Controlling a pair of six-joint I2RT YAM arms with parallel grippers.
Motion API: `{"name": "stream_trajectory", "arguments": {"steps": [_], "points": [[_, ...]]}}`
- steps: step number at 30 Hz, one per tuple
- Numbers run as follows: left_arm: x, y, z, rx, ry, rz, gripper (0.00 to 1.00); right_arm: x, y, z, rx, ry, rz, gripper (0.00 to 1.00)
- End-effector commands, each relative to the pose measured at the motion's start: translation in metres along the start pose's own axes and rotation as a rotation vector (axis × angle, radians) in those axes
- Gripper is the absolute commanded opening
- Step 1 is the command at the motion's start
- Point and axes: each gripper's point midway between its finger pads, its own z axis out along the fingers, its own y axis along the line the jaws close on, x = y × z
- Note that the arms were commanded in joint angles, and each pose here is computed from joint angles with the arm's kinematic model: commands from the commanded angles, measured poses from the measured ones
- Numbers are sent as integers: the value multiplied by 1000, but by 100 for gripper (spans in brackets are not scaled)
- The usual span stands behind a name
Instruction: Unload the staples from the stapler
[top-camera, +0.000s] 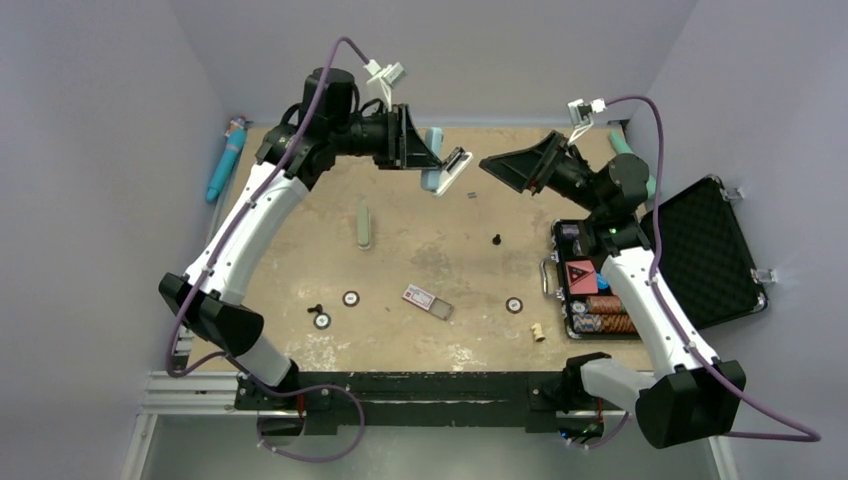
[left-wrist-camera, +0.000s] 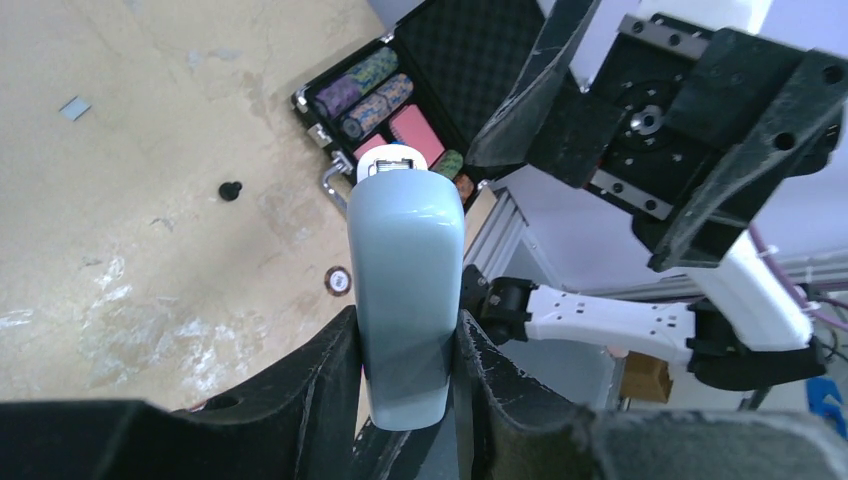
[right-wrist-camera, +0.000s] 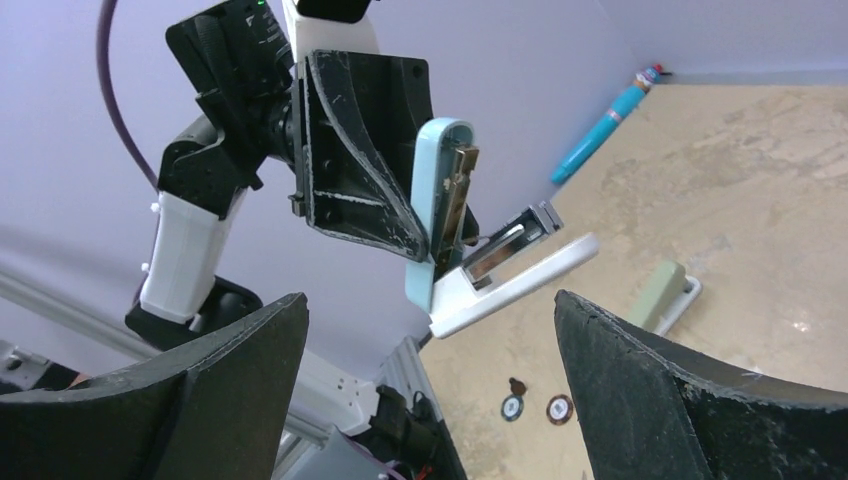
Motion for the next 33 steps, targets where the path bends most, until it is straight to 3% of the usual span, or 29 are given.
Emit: {"name": "stream_trajectory", "arguments": {"steps": [1, 22, 27, 33], "points": [[-38, -59, -39, 151, -140, 39, 0, -19, 38, 0, -117, -47, -53, 98], [-48, -86, -49, 290, -158, 13, 0, -29, 42, 34, -235, -34, 9, 95], [-53, -90, -49, 308, -167, -13, 0, -34, 55, 41, -280, -34, 1, 91], [-53, -90, -48, 321, -174, -39, 0, -34, 59, 41, -305, -30, 1, 78]]}}
